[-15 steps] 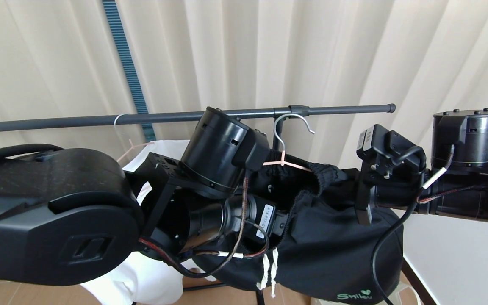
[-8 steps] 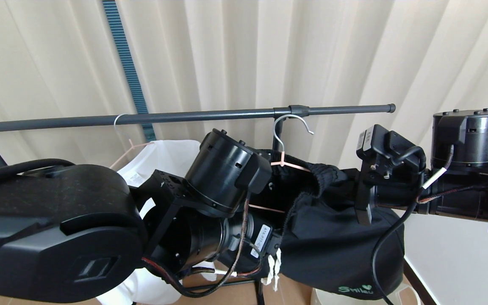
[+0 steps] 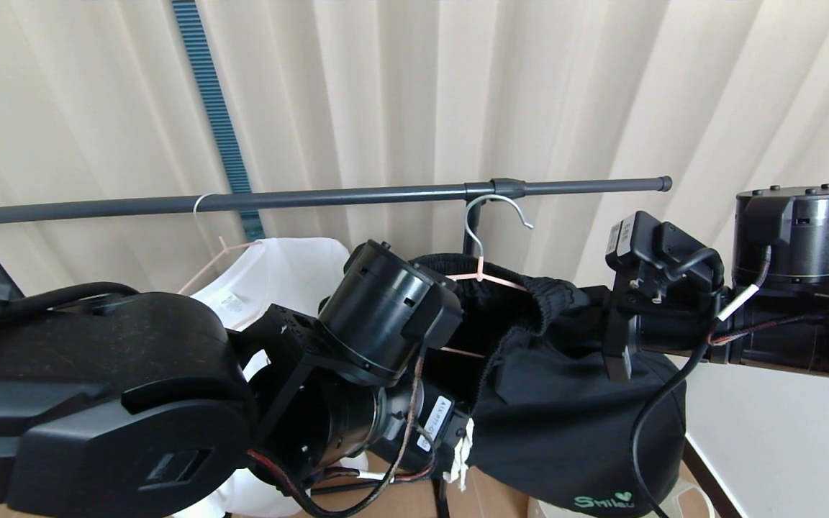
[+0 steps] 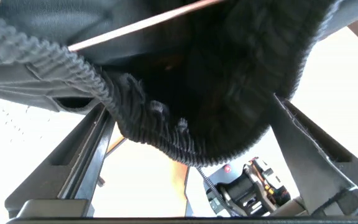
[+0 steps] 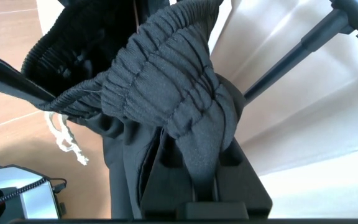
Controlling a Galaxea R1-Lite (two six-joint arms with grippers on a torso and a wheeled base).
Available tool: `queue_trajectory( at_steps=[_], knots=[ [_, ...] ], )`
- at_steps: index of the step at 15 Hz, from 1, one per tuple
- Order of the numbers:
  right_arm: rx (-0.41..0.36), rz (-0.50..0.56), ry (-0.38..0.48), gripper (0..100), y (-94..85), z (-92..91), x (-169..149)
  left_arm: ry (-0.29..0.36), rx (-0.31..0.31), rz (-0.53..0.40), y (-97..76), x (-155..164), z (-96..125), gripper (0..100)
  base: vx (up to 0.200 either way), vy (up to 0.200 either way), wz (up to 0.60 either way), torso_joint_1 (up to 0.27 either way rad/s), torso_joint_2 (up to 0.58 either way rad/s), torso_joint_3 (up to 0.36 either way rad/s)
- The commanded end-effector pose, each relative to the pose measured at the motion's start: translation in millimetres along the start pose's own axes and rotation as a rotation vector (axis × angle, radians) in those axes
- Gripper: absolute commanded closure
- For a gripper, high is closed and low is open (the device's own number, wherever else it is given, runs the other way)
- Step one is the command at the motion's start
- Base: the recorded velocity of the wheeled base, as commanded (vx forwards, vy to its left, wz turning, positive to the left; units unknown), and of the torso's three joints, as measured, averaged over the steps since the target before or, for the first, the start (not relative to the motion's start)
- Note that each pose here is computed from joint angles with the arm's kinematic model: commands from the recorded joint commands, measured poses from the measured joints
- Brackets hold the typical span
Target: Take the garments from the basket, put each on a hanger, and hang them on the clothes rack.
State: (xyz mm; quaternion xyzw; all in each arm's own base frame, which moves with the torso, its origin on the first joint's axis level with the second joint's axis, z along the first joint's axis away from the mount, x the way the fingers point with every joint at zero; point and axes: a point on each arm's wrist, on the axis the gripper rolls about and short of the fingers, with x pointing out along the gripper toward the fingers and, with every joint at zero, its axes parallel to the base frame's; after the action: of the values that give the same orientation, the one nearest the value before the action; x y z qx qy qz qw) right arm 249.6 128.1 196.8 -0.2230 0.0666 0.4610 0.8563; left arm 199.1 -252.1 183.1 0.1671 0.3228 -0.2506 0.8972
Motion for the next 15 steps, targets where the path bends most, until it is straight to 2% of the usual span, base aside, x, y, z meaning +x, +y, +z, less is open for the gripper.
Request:
queue_trajectory(
  at_steps=[1,5,7,9,15],
  knots=[
    [-0.001,0.001,-0.001,100,0.0,0.0,0.3,0.0,-0.007,0.012,1.5,1.0,-0.1,0,0.0,0.0,0.0,0.0,0.0,0.0],
    [-0.002,-0.001,-0.003,100,-0.2,0.7,-0.1,-0.024,-0.079,0.014,4.6,-3.4,4.1,0,0.0,0.0,0.0,0.0,0.0,0.0],
    [-0.002,-0.001,-0.003,100,-0.2,0.7,-0.1,-0.057,-0.163,0.02,10.9,-2.7,10.3,0,0.0,0.0,0.0,0.0,0.0,0.0],
    [-0.002,-0.001,-0.003,100,-0.2,0.7,-0.1,-0.07,-0.198,0.019,14.2,-3.9,11.9,0,0.0,0.0,0.0,0.0,0.0,0.0],
    [0.011,0.0,-0.002,100,-0.8,0.2,0.5,-0.124,-0.214,0.013,27.1,-38.0,7.9,0,0.0,0.0,0.0,0.0,0.0,0.0]
  ],
)
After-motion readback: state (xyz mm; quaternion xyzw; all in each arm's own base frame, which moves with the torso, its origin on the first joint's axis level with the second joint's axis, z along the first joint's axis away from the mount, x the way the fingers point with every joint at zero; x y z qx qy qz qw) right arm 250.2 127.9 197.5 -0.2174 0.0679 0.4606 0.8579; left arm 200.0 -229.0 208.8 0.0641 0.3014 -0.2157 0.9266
